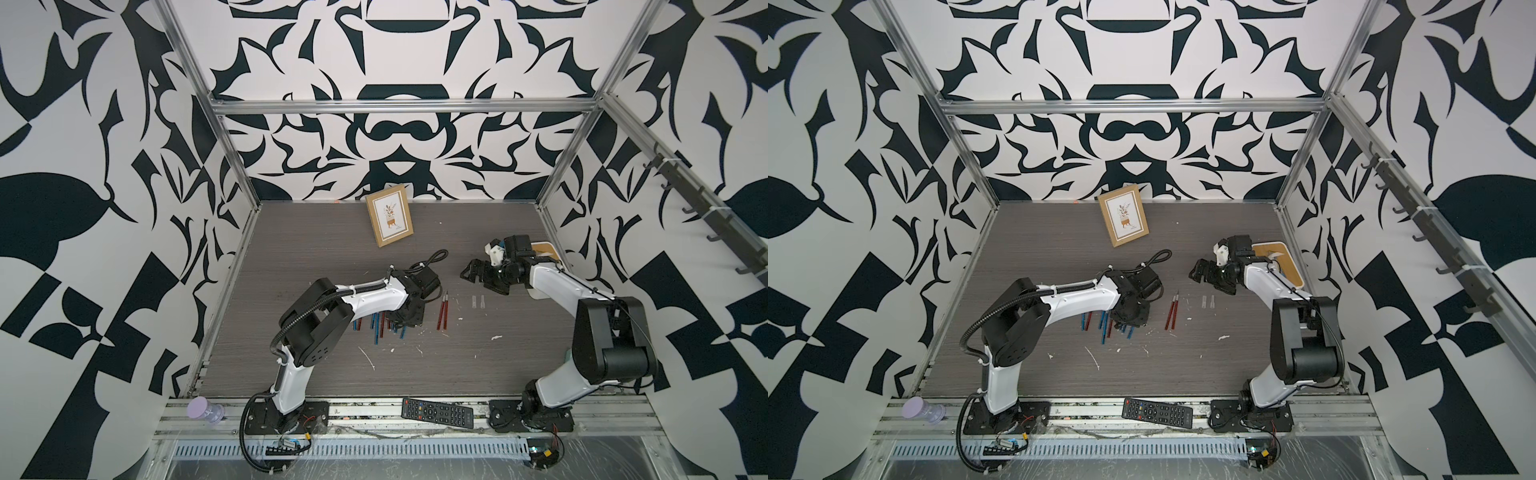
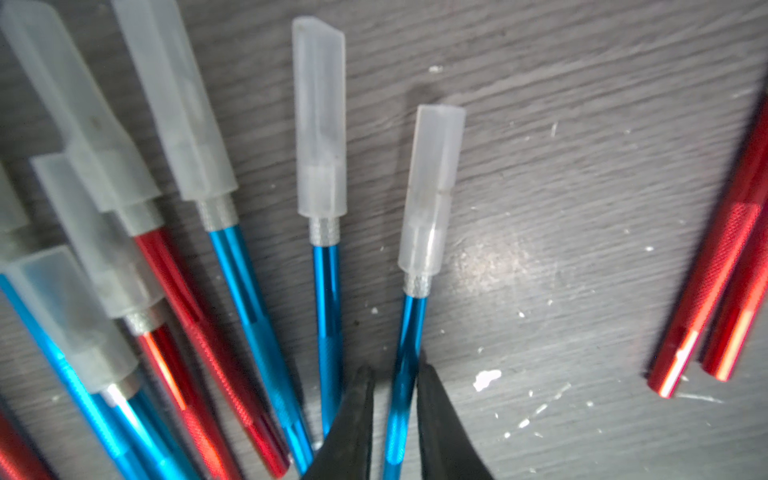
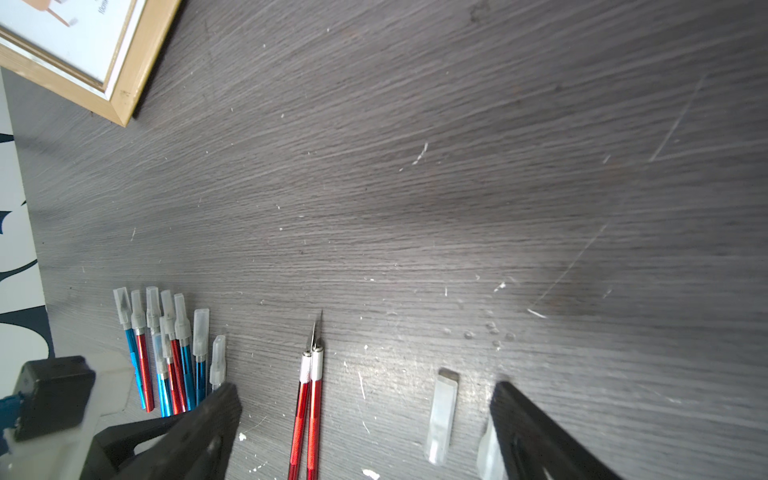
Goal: Remove protective caps from carving knives
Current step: Pick up the carving knife from the center of the board.
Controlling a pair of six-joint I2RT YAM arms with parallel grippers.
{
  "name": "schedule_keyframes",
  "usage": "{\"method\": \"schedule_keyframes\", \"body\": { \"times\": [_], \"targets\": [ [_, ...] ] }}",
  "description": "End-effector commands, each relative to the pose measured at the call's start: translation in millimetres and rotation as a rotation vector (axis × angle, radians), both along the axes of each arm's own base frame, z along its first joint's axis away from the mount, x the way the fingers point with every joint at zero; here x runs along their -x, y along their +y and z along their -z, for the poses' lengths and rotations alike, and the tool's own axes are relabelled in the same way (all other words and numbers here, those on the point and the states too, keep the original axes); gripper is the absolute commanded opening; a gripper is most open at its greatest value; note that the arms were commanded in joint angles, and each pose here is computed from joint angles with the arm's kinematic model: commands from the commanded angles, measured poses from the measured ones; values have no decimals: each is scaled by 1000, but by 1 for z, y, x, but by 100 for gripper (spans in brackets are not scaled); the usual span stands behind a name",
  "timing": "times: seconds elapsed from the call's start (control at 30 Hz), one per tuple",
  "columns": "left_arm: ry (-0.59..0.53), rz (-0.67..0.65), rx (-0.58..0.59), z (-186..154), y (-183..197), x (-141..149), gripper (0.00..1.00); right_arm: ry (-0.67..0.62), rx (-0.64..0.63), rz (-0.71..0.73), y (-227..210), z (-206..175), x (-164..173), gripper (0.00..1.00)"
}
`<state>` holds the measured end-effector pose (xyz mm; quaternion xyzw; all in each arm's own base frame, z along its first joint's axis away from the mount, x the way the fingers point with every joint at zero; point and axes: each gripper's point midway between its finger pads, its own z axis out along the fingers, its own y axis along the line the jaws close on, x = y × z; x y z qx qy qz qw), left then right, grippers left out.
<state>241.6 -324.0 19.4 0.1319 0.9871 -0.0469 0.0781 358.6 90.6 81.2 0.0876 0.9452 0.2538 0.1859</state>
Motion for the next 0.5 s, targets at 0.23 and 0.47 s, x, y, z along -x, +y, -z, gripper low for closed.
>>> {"method": "schedule_keyframes", "body": {
  "times": [0.23,0.47],
  "targets": [
    [94,1,-68,22,15,26,16,-28,-20,8,1,-9,-7,97],
    [71,6,-55,12,11,21,6,-26,33,6,-5,-10,-4,96]
  ]
}}
